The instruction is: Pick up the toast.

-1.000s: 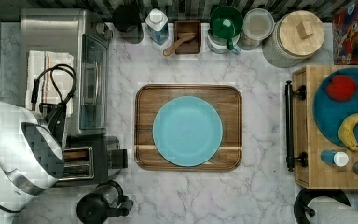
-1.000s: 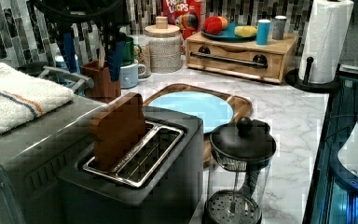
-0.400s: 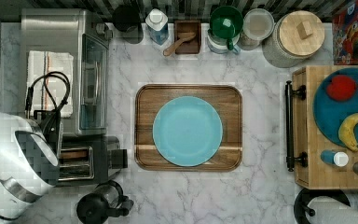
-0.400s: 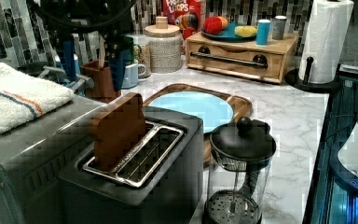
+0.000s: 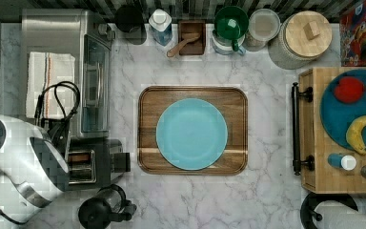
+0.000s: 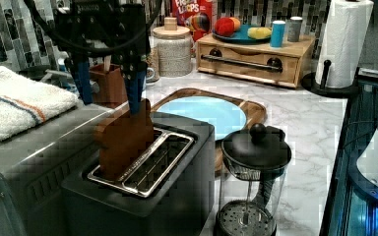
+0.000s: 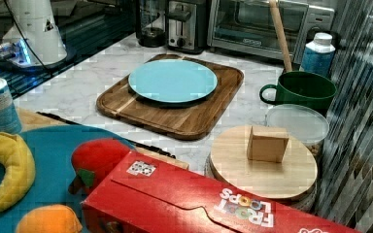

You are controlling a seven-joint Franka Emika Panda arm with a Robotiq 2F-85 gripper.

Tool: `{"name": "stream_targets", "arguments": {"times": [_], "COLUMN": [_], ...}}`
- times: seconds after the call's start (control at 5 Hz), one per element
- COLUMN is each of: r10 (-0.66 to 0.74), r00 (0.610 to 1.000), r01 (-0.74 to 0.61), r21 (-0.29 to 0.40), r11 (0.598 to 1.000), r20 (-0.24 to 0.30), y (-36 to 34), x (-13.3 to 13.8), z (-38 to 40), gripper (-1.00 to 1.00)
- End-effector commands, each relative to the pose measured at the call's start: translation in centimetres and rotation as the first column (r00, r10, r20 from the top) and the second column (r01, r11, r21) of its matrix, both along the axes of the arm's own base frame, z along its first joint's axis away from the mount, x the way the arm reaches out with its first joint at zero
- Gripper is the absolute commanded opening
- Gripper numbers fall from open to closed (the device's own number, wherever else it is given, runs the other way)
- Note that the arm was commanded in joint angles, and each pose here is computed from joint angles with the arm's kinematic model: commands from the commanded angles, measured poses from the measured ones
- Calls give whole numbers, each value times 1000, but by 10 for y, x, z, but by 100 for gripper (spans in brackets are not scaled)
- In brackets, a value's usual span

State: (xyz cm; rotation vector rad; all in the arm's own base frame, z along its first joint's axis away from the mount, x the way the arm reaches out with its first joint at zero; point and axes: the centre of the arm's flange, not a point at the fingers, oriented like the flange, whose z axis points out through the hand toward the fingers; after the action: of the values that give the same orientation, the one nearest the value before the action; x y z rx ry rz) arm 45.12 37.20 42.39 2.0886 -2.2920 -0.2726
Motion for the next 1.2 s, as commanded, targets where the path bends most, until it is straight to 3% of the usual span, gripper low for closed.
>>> {"name": "stream_targets", "arguments": {"times": [0.2,0.8,1.2], "r10": [164,141,96], "r00": [986,990,986], "r01": [-163,-143,-110], "r21": [41,63,95], "r11": [986,988,989], "r20": [-18,25,140], "y": [89,69,17], "x": [-77,-55,-22], "z": [30,36,103], "gripper": [-100,-100,-100]}}
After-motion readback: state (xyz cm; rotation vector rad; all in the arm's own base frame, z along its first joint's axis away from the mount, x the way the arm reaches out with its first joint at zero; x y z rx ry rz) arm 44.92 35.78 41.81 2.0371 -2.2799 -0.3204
